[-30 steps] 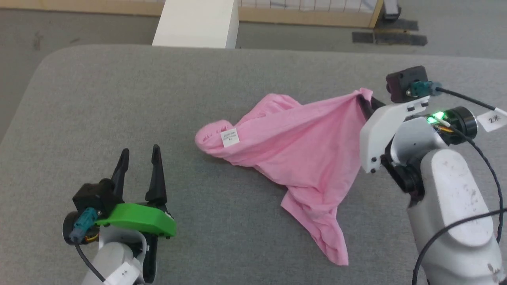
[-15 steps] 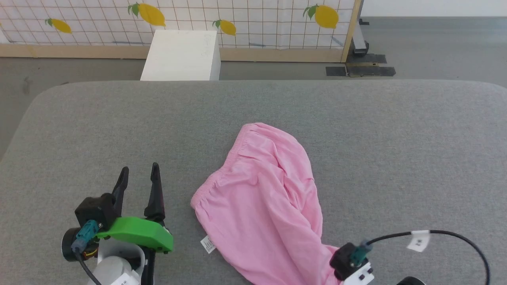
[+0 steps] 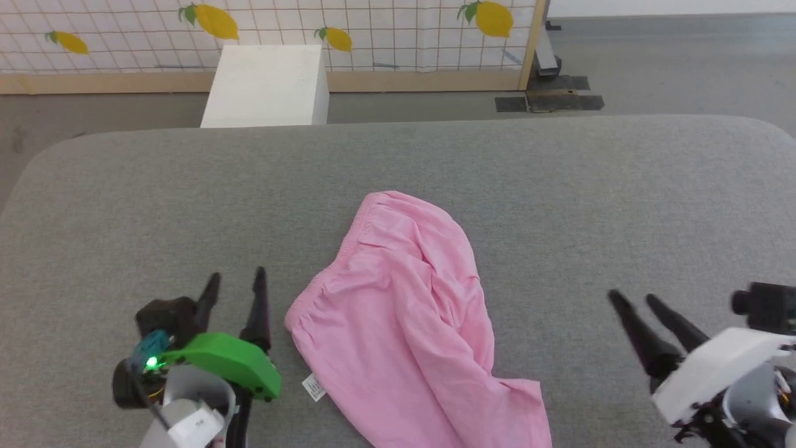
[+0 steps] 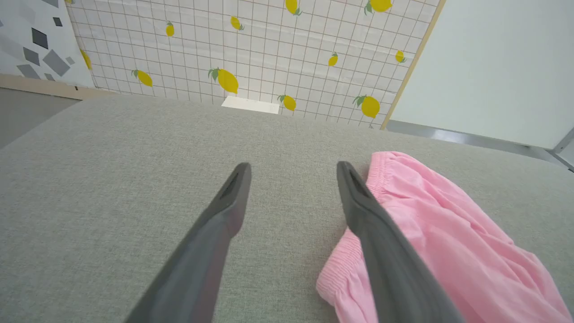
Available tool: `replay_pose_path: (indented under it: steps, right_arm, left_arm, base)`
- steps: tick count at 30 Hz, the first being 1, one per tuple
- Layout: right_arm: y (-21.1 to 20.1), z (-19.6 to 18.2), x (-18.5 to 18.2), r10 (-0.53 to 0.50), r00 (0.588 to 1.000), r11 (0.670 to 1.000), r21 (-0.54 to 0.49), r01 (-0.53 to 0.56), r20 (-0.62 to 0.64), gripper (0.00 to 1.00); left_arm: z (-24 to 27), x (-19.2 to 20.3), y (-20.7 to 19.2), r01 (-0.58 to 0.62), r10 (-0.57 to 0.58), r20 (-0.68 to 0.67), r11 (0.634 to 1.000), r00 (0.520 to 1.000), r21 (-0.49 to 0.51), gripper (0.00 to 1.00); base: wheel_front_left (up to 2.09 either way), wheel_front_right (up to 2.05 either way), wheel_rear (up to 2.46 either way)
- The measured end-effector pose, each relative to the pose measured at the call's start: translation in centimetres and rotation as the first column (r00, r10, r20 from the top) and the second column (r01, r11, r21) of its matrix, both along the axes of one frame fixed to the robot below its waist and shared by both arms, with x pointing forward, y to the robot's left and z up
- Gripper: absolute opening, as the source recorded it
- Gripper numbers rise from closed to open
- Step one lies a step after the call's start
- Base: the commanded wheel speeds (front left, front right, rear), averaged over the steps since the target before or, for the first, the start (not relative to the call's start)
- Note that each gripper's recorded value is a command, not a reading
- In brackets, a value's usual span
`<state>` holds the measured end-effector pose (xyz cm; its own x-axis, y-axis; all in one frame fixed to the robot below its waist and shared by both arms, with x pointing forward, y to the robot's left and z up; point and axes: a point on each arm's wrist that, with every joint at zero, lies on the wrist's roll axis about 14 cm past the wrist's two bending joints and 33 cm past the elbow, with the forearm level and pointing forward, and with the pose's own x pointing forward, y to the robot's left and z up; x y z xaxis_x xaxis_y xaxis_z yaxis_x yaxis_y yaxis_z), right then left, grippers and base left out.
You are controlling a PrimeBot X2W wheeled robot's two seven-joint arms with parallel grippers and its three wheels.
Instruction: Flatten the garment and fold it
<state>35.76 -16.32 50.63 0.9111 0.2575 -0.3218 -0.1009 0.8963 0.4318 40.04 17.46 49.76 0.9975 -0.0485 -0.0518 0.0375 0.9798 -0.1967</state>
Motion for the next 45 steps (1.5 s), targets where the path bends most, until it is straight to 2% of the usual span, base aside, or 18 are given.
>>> replay_pose_path:
  steps: [4,7,13,14,16,17,18,20,23,24,27,31,35,36,37,39,41,45]
  right_arm:
    - [-3.0,-2.1,-0.2,-0.113,0.993,0.993,0.021,0.114,-0.029,1.0]
    - [-3.7,-4.0,-0.7,-0.141,0.986,0.989,0.02,0.143,-0.086,1.0]
    - [-3.8,-6.2,-1.0,-0.156,0.977,0.987,0.022,0.161,-0.142,1.0]
    - [-3.8,-6.4,-1.0,-0.158,0.977,0.986,0.022,0.163,-0.146,1.0]
    - [-4.0,-6.6,-0.9,-0.165,0.975,0.985,0.021,0.17,-0.151,1.0]
    - [-4.0,-6.7,-0.9,-0.168,0.974,0.985,0.021,0.173,-0.153,1.0]
    - [-4.2,-6.8,-0.9,-0.172,0.973,0.984,0.019,0.177,-0.157,1.0]
    - [-4.2,-7.0,-0.8,-0.174,0.972,0.984,0.017,0.179,-0.157,1.0]
    - [-3.9,-7.1,-0.6,-0.163,0.974,0.986,0.014,0.167,-0.158,1.0]
    - [-3.4,-6.9,-0.2,-0.148,0.977,0.988,0.017,0.152,-0.151,1.0]
    - [-2.9,-6.5,0.2,-0.134,0.982,0.99,0.017,0.137,-0.136,1.0]
    - [-2.6,-6.3,0.5,-0.126,0.984,0.992,0.015,0.129,-0.126,1.0]
    - [-2.7,-6.2,0.7,-0.127,0.985,0.991,0.012,0.13,-0.12,1.0]
    - [-2.7,-6.2,0.7,-0.127,0.985,0.992,0.007,0.129,-0.119,1.0]
    - [-2.6,-6.3,0.8,-0.124,0.985,0.992,0.002,0.125,-0.12,1.0]
    - [-2.3,-6.4,1.0,-0.112,0.986,0.994,-0.003,0.113,-0.123,1.0]
    - [-1.3,-6.5,1.2,-0.08,0.988,0.997,-0.007,0.08,-0.129,1.0]
    - [1.4,-6.0,2.0,0.013,0.993,0.999,-0.034,-0.017,-0.12,1.0]
  left_arm:
    - [-2.3,0.9,-3.1,0.136,-0.137,-0.165,0.991,0.977,-0.018,1.0]
    - [-5.1,0.9,-4.7,0.205,-0.207,-0.361,0.978,0.909,-0.044,1.0]
    - [-9.3,0.7,-3.1,0.202,-0.148,-0.611,0.979,0.778,0.019,1.0]
    - [-10.4,0.2,-3.4,0.224,-0.156,-0.661,0.974,0.734,0.019,1.0]
    - [-11.1,-0.1,-4.1,0.24,-0.183,-0.686,0.971,0.704,-0.013,0.25]
    - [-11.2,-0.1,-4.4,0.251,-0.199,-0.692,0.968,0.694,-0.026,0.0]
    - [-11.2,-0.1,-4.7,0.259,-0.214,-0.695,0.965,0.686,-0.041,0.0]
    - [-10.7,0.2,-4.9,0.25,-0.23,-0.674,0.966,0.702,-0.069,0.0]
    - [-9.3,1.4,-4.1,0.175,-0.203,-0.603,0.979,0.772,-0.105,0.0]
    - [-6.8,3.1,-0.6,0.03,-0.085,-0.5,0.993,0.862,-0.117,0.0]
    - [-4.9,3.7,4.2,-0.134,0.064,-0.428,0.981,0.901,-0.136,0.0]
    - [-5.3,1.3,9.2,-0.321,0.232,-0.427,0.936,0.874,-0.148,0.0]
    - [-8.4,-3.3,12.4,-0.465,0.336,-0.517,0.874,0.788,-0.141,0.0]
    - [-9.0,-4.2,12.5,-0.48,0.341,-0.536,0.866,0.772,-0.14,0.55]
    - [-9.4,-4.8,12.5,-0.491,0.339,-0.548,0.857,0.764,-0.155,1.0]
    - [-9.2,-4.9,12.2,-0.488,0.33,-0.536,0.853,0.777,-0.183,1.0]
    - [-7.3,-4.1,12.0,-0.452,0.329,-0.445,0.869,0.833,-0.203,1.0]
    - [-1.3,-2.5,12.6,-0.367,0.356,-0.125,0.926,0.926,-0.086,1.0]
  base:
    - [0.0,0.0,0.0]
    - [0.0,0.0,0.0]
    - [0.0,0.0,0.0]
    - [0.0,0.0,0.0]
    - [0.0,0.0,0.0]
    - [0.0,0.0,0.0]
    - [0.0,0.0,0.0]
    - [0.0,0.0,0.0]
    - [0.0,0.0,0.0]
    - [0.0,0.0,0.0]
    - [0.0,0.0,0.0]
    - [0.0,0.0,0.0]
    - [0.0,0.0,0.0]
    - [0.0,0.0,0.0]
    - [0.0,0.0,0.0]
    - [0.0,0.0,0.0]
    - [0.0,0.0,0.0]
    - [0.0,0.0,0.0]
